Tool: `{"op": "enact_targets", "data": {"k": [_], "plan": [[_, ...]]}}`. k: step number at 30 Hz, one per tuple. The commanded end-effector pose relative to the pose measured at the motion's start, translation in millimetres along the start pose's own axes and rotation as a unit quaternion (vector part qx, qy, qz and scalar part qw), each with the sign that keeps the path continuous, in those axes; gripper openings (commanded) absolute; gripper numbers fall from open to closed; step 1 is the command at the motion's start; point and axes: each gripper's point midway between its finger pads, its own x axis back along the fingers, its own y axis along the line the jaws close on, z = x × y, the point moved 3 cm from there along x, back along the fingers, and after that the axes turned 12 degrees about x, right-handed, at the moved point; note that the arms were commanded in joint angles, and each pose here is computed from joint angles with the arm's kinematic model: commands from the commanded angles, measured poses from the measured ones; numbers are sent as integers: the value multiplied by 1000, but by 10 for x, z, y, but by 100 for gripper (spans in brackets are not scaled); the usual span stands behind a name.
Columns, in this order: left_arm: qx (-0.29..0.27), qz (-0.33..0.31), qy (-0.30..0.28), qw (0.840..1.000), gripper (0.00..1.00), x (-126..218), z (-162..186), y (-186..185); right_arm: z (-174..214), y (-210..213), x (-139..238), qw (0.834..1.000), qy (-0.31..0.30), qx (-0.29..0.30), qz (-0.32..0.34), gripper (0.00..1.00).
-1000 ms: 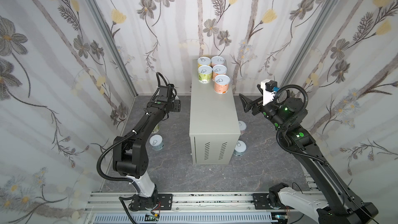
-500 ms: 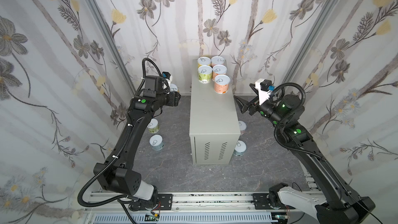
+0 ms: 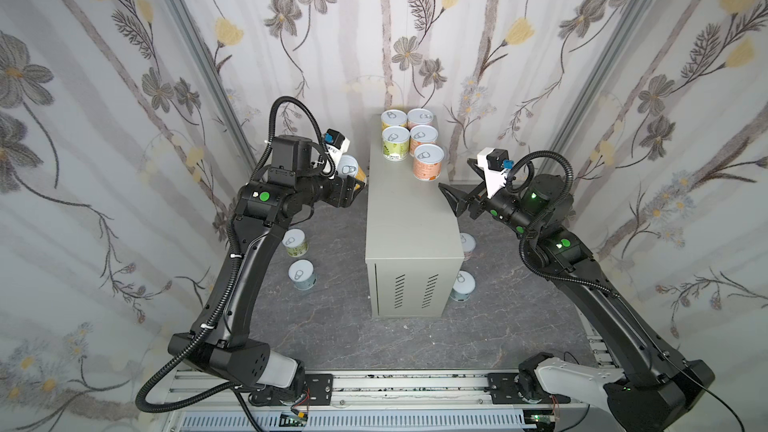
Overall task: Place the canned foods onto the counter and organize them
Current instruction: 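Carry the yellow can over the cabinet top toward the grouped cans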
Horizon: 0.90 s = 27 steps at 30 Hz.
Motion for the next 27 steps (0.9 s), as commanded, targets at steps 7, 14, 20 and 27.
{"op": "enact_targets", "data": {"k": [7,14,20,27], "plan": [[-53,49,32,997,66,-137,-37,-336,-2,37,-13,1000,7,12,7,100],[-66,28,59,996,63,-258,-1,-425,25,33,7,1000,18,20,11,100],[-77,12,94,993,65,-441,151,-475,68,34,29,999,30,23,14,100],[-80,3,108,991,65,-553,216,-459,145,38,44,999,36,26,19,100]]}}
